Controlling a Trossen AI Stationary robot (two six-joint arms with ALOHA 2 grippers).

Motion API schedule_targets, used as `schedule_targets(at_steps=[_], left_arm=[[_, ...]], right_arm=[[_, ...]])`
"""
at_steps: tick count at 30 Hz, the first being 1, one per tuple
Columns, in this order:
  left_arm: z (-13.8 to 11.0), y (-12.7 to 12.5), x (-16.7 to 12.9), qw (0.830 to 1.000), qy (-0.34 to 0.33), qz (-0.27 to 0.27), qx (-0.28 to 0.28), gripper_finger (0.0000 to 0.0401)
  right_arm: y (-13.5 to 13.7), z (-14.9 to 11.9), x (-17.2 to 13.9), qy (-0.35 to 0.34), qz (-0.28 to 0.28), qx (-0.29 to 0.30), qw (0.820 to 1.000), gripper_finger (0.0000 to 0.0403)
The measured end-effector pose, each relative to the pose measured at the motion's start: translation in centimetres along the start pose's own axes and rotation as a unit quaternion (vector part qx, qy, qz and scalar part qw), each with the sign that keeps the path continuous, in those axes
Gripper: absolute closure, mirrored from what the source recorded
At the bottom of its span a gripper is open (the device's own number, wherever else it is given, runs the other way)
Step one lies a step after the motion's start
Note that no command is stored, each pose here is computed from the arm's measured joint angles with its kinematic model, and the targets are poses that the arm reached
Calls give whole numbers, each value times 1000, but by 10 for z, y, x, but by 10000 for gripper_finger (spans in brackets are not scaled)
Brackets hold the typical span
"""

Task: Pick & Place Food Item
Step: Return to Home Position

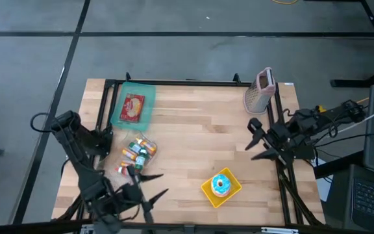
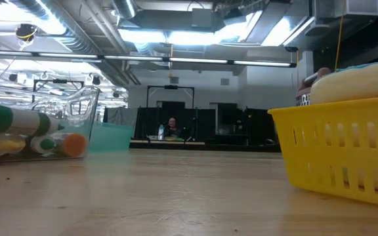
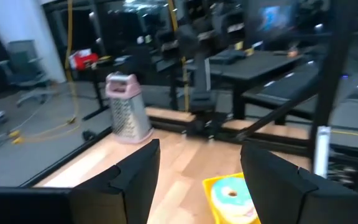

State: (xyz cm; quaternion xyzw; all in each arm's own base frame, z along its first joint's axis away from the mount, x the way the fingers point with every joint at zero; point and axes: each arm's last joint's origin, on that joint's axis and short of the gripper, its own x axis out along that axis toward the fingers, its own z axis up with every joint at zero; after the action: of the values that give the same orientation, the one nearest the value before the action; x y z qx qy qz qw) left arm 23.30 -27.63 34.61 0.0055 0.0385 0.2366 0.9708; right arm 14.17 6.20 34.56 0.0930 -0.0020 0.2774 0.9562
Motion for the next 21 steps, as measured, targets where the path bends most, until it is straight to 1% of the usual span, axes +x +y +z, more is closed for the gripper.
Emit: schedule_targets(at_steps=[2, 6, 9, 10, 13, 14, 16, 19, 21], left_arm=[[6, -5, -9, 1000, -8, -15, 5, 182], [17, -12, -30, 999, -23, -49, 11, 185], [21, -15, -43, 996, -26, -87, 13, 187], [21, -16, -47, 994, -26, -103, 9, 186], [20, -20, -56, 985, -15, -166, -31, 183], [19, -21, -57, 982, -11, -187, -37, 182], [19, -22, -58, 978, -10, -207, -32, 181], [21, -22, -57, 977, -14, -208, -37, 180], [21, -23, -58, 974, -5, -215, -74, 180]], right_arm=[[4, -1, 3, 0, 15, 9, 1000, 234], [13, 0, 11, -16, 47, 8, 999, 234], [18, -3, 18, -10, 64, 32, 997, 234], [20, -4, 20, -7, 69, 46, 997, 234], [24, -12, 33, 10, 81, 81, 993, 234], [25, -16, 38, 20, 77, 84, 993, 234], [26, -25, 49, 37, 57, 85, 994, 234], [25, -38, 66, 57, 37, 104, 992, 234], [25, -47, 75, 71, 32, 141, 987, 234]])
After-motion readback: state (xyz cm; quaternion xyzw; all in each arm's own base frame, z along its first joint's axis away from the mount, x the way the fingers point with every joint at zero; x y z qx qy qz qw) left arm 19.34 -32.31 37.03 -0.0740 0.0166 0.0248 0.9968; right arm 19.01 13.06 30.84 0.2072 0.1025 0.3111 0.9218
